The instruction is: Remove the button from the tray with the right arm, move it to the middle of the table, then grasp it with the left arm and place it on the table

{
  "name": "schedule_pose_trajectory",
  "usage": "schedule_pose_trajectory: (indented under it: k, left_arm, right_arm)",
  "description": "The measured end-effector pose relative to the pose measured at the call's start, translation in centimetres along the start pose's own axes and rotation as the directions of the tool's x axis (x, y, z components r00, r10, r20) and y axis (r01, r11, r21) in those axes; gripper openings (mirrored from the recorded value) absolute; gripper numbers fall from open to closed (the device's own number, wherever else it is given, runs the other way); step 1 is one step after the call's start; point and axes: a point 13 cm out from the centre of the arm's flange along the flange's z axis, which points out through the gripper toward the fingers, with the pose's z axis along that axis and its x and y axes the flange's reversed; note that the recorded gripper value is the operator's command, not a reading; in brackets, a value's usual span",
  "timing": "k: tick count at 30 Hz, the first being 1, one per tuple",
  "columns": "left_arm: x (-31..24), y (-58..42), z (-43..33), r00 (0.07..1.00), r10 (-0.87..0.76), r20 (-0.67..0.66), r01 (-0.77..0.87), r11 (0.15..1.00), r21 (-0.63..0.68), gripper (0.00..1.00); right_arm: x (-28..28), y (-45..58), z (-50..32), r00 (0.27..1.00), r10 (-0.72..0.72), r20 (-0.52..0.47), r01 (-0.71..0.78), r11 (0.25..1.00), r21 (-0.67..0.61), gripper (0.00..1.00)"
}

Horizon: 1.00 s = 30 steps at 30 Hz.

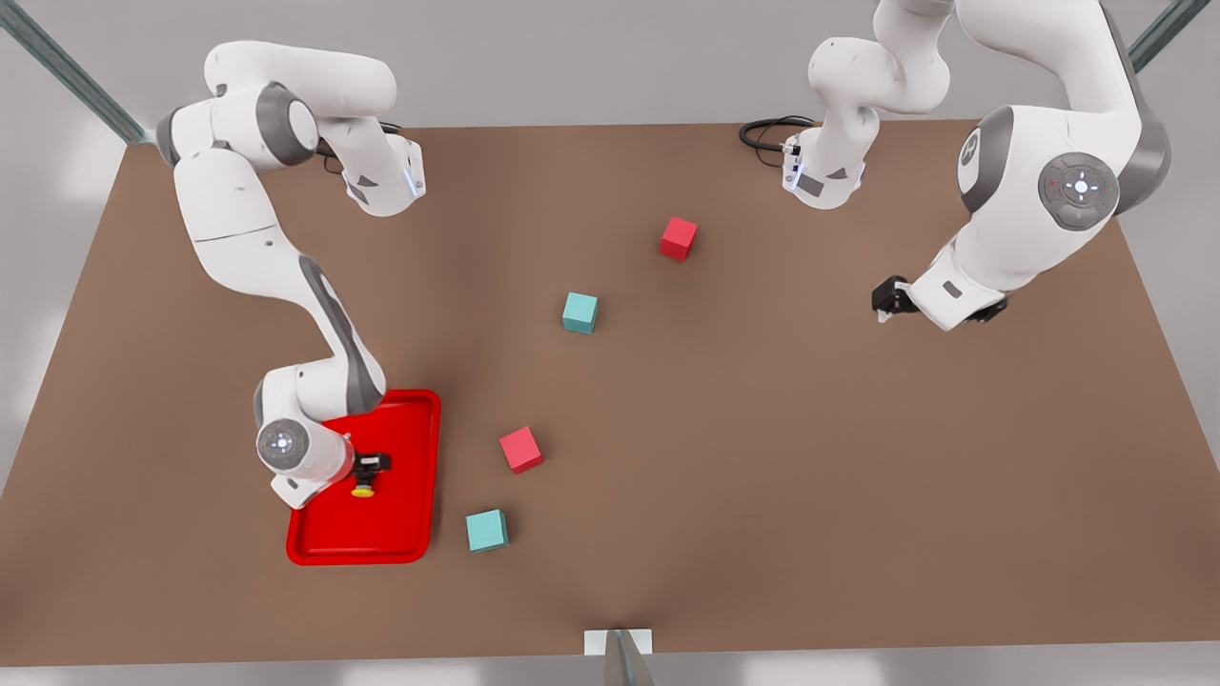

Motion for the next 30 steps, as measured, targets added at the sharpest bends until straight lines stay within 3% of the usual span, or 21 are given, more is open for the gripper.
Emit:
schedule_pose_trajectory:
  k: [17, 24, 30]
  left_arm:
    - [0.0, -0.2, 0.3, 1.0, 0.005, -0.008, -0.005, 1.0, -0.002, 1.0]
    - [-0.1, -0.3, 0.4, 1.0, 0.006, -0.007, -0.006, 1.0, -0.003, 1.0]
    - [-0.1, -0.6, 0.4, 1.0, 0.011, -0.006, -0.011, 1.0, -0.004, 1.0]
  right_arm:
    - [-3.9, 3.2, 0.1, 0.999, 0.009, 0.044, -0.007, 0.999, -0.052, 1.0]
    - [0.2, 0.7, 2.9, 0.999, 0.024, -0.045, -0.026, 0.998, -0.048, 1.0]
    - [0.8, 0.3, 3.0, 0.998, 0.013, -0.053, -0.015, 0.999, -0.047, 1.0]
